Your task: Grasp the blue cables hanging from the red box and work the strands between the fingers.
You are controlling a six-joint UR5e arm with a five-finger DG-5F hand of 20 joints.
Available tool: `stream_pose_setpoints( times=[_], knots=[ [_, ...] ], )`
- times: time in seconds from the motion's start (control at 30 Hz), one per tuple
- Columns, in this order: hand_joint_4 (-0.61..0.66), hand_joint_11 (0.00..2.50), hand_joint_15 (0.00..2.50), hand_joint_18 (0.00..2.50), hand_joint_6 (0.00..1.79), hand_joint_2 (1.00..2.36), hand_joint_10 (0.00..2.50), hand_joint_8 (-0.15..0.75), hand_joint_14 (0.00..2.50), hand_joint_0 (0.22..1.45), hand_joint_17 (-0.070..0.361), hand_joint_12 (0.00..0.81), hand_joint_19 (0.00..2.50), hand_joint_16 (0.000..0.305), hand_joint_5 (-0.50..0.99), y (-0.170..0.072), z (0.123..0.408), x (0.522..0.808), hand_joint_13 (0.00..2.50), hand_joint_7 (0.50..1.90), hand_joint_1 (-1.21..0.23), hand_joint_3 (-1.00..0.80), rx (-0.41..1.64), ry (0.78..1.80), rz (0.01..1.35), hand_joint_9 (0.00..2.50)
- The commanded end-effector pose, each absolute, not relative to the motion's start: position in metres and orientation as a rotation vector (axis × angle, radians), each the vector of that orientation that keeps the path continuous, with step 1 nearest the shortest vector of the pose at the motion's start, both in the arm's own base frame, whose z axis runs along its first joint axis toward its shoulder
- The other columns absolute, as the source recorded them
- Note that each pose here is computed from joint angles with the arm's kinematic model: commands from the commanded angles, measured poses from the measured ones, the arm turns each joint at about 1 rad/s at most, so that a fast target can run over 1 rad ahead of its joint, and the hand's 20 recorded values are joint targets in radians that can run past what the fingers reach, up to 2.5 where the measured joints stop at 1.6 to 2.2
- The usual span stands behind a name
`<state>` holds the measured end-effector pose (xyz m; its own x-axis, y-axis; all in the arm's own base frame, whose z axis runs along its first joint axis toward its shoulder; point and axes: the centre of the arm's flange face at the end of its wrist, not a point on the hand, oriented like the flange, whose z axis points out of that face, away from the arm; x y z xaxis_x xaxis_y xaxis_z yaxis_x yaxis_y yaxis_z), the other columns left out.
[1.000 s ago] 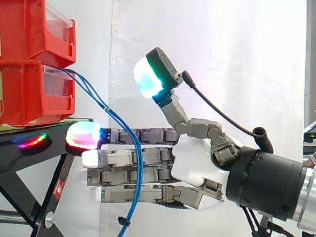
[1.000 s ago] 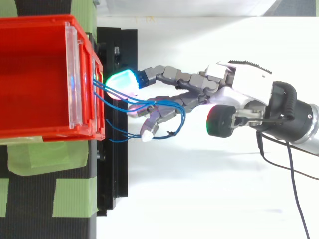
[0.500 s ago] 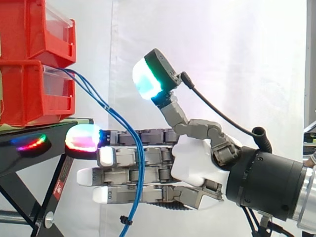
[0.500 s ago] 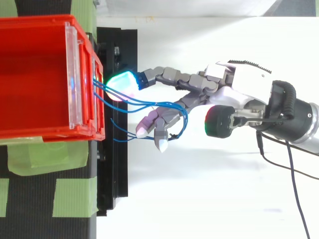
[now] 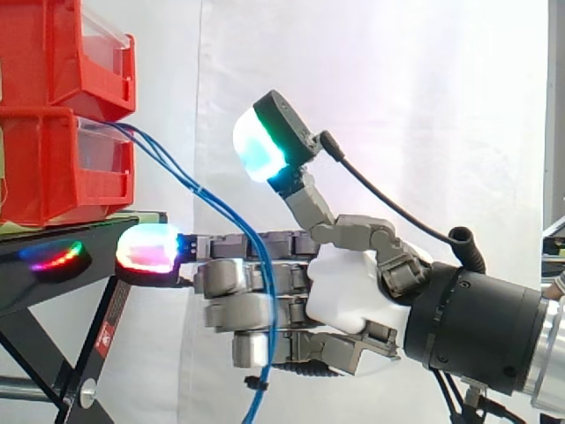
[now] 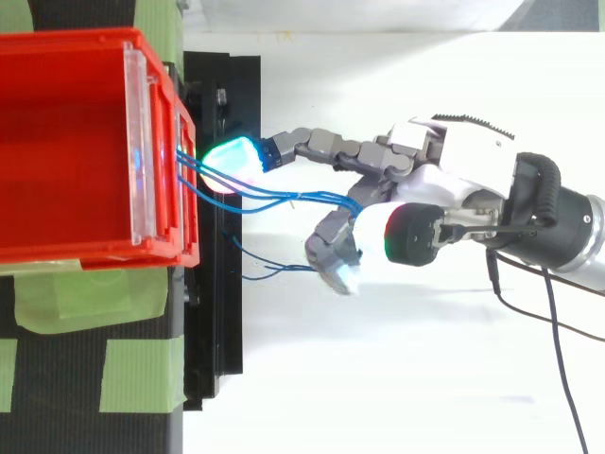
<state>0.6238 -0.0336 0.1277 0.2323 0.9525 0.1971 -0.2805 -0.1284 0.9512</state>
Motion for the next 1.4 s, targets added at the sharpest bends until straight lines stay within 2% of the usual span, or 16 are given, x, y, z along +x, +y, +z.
stream_pose_setpoints(
  times=[0.0,0.03,0.07,0.13,0.17,0.2,0.27,0.33,0.37,0.43,0.5,0.67,0.73,0.93,1.2,1.37],
  knots=[
    [0.34,1.73,1.35,1.32,0.01,1.0,0.02,0.44,1.1,0.71,0.17,0.531,1.19,0.076,0.01,-0.0336,0.1272,0.6234,1.02,0.72,-0.53,-1.0,1.24,0.743,1.244,1.25],
    [0.35,1.75,1.29,1.38,0.01,1.0,0.14,0.428,1.47,0.71,0.167,0.53,1.26,0.074,0.02,-0.0336,0.1272,0.6234,1.0,0.73,-0.53,-1.0,1.24,0.743,1.244,1.26],
    [0.35,1.75,1.3,1.42,0.01,1.0,0.2,0.427,1.54,0.71,0.165,0.522,1.3,0.073,0.03,-0.0346,0.1272,0.6234,1.0,0.73,-0.54,-1.0,1.24,0.741,1.243,1.26],
    [0.36,1.79,1.31,1.51,0.01,1.0,0.51,0.416,1.96,0.72,0.156,0.513,1.46,0.069,0.05,-0.0343,0.1278,0.624,0.98,0.74,-0.54,-1.0,1.239,0.741,1.245,1.27],
    [0.36,1.8,1.31,1.52,0.01,1.0,0.61,0.413,2.03,0.72,0.154,0.507,1.5,0.069,0.06,-0.0343,0.1278,0.624,0.98,0.74,-0.54,-1.0,1.239,0.741,1.245,1.27],
    [0.37,1.81,1.34,1.59,0.01,1.0,0.88,0.409,2.22,0.72,0.15,0.504,1.59,0.067,0.07,-0.0343,0.1273,0.6234,0.97,0.74,-0.54,-1.0,1.239,0.744,1.245,1.26],
    [0.37,1.82,1.37,1.6,0.01,1.0,1.27,0.407,2.46,0.73,0.143,0.492,1.57,0.064,0.09,-0.0341,0.1273,0.6235,0.97,0.75,-0.54,-1.0,1.238,0.745,1.246,1.25],
    [0.38,1.9,1.41,1.61,0.01,1.0,1.77,0.399,2.5,0.73,0.142,0.486,1.46,0.063,0.12,-0.0351,0.1273,0.6234,0.98,0.76,-0.54,-1.0,1.238,0.744,1.245,1.21],
    [0.38,1.9,1.43,1.61,0.01,1.0,1.84,0.398,2.5,0.73,0.139,0.486,1.44,0.062,0.12,-0.035,0.1278,0.624,1.0,0.76,-0.54,-1.0,1.238,0.743,1.246,1.21],
    [0.38,2.0,1.47,1.62,0.01,1.0,2.23,0.404,2.5,0.73,0.142,0.479,1.28,0.063,0.13,-0.035,0.1278,0.624,1.03,0.77,-0.55,-1.0,1.238,0.743,1.246,1.16],
    [0.38,2.14,1.52,1.61,0.01,1.0,2.5,0.408,2.5,0.73,0.144,0.496,1.13,0.064,0.14,-0.035,0.1278,0.624,1.08,0.77,-0.55,-1.0,1.238,0.743,1.246,1.11],
    [0.39,2.41,1.7,1.63,0.01,1.0,2.5,0.429,2.5,0.74,0.155,0.552,0.75,0.069,0.18,-0.0347,0.1279,0.6241,1.26,0.8,-0.55,-1.0,1.236,0.745,1.248,1.08],
    [0.4,2.5,1.71,1.65,0.01,1.0,2.5,0.436,2.5,0.74,0.155,0.558,0.74,0.069,0.2,-0.0347,0.1279,0.6241,1.3,0.88,-0.55,-1.0,1.236,0.745,1.248,1.09],
    [0.36,2.5,1.77,1.66,0.01,1.0,2.5,0.444,2.5,0.74,0.156,0.56,0.73,0.07,0.23,-0.0358,0.1273,0.6234,1.32,1.14,-0.56,-1.0,1.237,0.745,1.245,1.09],
    [0.29,2.5,1.73,1.65,0.01,1.0,2.5,0.441,2.5,0.74,0.152,0.555,0.72,0.068,0.22,-0.0356,0.1282,0.6242,1.31,1.25,-0.59,-1.0,1.235,0.741,1.248,1.08],
    [0.28,2.5,1.76,1.64,0.01,1.0,2.5,0.43,2.5,0.75,0.15,0.554,0.72,0.067,0.22,-0.0357,0.1275,0.6236,1.31,1.27,-0.61,-1.0,1.236,0.744,1.246,1.07]
  ],
)
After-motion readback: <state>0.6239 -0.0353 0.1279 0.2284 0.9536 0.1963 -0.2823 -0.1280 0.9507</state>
